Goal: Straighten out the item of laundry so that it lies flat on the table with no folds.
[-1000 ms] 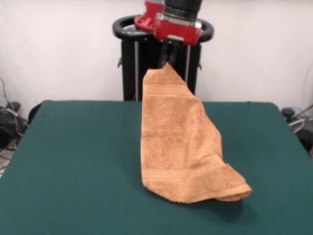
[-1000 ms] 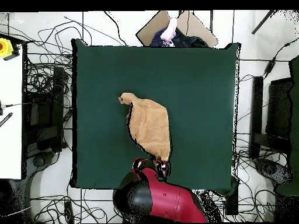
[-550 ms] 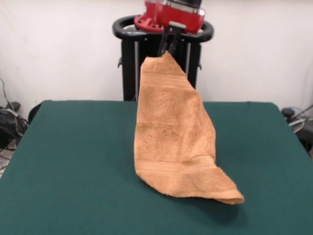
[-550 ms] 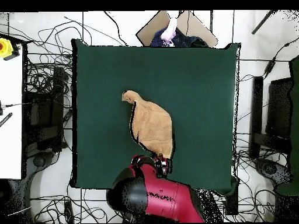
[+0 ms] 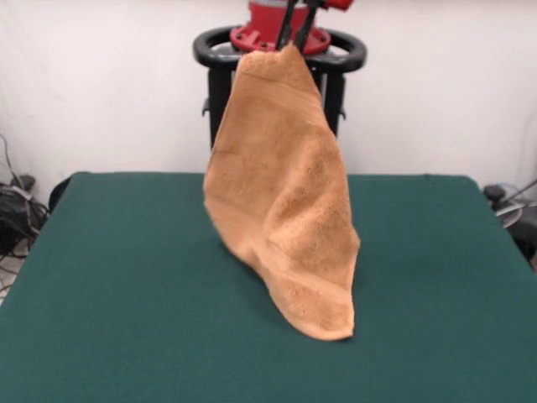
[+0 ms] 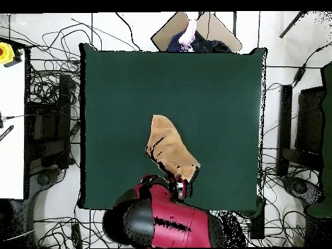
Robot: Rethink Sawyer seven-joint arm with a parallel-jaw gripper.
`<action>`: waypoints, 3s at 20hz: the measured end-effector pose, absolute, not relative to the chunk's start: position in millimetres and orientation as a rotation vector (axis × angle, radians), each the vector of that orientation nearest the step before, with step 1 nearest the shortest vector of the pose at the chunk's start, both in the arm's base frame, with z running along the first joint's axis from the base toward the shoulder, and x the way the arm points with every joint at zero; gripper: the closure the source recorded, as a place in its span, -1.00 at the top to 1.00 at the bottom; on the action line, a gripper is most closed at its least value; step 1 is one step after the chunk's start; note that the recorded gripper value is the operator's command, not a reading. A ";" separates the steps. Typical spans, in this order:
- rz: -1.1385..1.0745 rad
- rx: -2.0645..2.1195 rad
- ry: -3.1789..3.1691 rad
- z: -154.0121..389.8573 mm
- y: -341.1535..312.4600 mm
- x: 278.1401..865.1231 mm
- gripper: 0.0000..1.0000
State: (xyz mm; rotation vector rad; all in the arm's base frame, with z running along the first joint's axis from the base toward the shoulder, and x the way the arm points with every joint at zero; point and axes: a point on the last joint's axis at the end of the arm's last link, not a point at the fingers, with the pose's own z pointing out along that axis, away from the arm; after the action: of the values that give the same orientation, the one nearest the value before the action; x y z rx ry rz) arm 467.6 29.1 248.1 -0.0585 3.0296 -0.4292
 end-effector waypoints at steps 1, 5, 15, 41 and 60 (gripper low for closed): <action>-0.432 -0.059 3.026 250.4 29.6 467.0 -1.00; -0.438 -0.062 3.021 252.5 33.9 463.3 -1.00; -0.391 0.035 3.027 227.5 42.3 444.6 -1.00; -0.146 0.577 3.022 169.0 198.8 335.8 -1.00; -0.134 0.633 2.897 106.9 194.9 330.0 -1.00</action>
State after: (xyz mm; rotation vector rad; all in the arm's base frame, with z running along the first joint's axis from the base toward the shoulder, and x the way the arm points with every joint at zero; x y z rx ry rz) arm 330.0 194.9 106.9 0.6334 2.8972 -0.1344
